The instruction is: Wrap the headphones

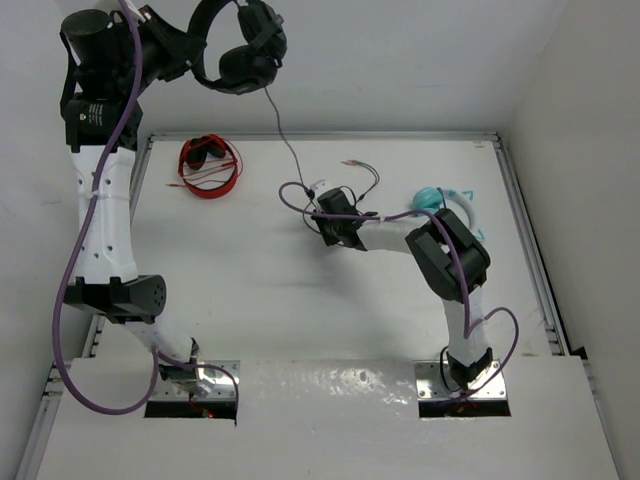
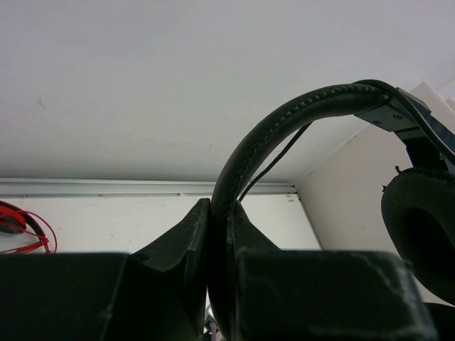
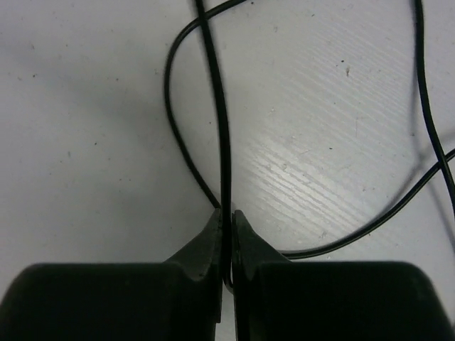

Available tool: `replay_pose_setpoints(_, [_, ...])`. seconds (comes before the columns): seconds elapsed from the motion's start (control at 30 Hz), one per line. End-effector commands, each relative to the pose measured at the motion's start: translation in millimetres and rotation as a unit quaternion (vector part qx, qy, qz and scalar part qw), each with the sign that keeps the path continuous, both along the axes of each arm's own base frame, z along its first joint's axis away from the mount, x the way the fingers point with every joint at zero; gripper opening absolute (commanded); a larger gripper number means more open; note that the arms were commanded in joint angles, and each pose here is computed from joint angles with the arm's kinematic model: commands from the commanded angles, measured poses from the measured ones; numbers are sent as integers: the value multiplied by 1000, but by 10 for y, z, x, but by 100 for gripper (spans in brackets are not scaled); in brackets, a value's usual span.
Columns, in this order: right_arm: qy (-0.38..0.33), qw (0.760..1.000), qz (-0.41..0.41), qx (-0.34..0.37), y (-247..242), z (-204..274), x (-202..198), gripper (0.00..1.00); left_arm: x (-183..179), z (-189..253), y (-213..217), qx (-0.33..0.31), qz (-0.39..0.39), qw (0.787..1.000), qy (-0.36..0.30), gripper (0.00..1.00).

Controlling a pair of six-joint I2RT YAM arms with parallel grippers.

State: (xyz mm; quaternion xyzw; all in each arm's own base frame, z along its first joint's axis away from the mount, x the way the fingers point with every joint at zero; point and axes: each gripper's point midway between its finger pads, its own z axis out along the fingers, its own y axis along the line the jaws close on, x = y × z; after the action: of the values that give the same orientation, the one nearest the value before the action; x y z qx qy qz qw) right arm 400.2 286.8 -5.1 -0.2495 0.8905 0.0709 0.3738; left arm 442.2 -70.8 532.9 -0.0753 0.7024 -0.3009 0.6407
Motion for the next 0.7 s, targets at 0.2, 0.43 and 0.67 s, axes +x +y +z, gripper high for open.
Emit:
replay_pose_setpoints(0.2, [-17,996,75,50,324,481,-359,0,57,108,96,-9,16,999,-27,0])
replay_pose_setpoints(0.43, [-68,979,191,-11,751,951,-873,2,327,-358,125,-20,23,999,26,0])
replay_pose_setpoints(0.67, [-64,932,356,-6,1381,1406,-1637,0,694,-943,396,22,92,993,68,0])
